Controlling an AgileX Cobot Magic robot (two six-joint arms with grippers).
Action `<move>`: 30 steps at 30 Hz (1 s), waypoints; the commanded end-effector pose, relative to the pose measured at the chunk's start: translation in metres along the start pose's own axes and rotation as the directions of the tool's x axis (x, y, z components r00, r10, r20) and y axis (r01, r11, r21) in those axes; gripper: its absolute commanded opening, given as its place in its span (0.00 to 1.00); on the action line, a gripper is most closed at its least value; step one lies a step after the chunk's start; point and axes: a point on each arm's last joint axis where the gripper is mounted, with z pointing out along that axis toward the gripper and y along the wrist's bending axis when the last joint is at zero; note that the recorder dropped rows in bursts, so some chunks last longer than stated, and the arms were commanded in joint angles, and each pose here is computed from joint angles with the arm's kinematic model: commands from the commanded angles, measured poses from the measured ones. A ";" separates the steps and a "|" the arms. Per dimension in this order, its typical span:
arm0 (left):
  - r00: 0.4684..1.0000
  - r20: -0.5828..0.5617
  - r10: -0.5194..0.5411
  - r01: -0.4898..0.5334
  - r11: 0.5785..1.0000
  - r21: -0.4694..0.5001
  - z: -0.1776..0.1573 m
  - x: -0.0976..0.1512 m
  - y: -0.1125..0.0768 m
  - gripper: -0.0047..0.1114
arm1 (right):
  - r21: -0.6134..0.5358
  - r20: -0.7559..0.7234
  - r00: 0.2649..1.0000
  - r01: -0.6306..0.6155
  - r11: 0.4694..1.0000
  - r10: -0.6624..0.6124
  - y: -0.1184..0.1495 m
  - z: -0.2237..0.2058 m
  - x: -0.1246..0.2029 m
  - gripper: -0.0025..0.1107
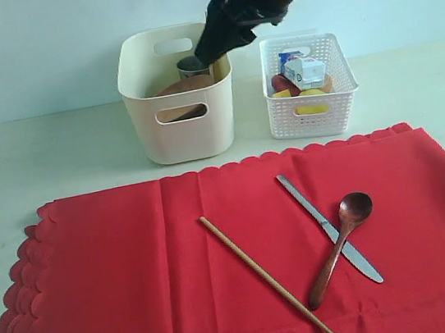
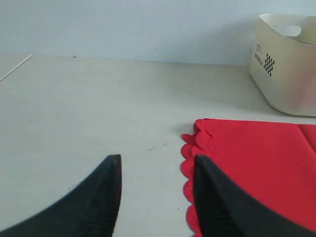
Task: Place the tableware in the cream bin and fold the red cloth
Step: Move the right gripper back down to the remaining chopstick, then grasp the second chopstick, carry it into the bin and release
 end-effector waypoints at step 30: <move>1.000 0.010 -0.005 0.005 1.000 -0.001 0.000 0.000 0.000 0.43 | 0.143 -0.618 0.776 -0.044 0.989 0.124 0.087 0.171 0.147 0.25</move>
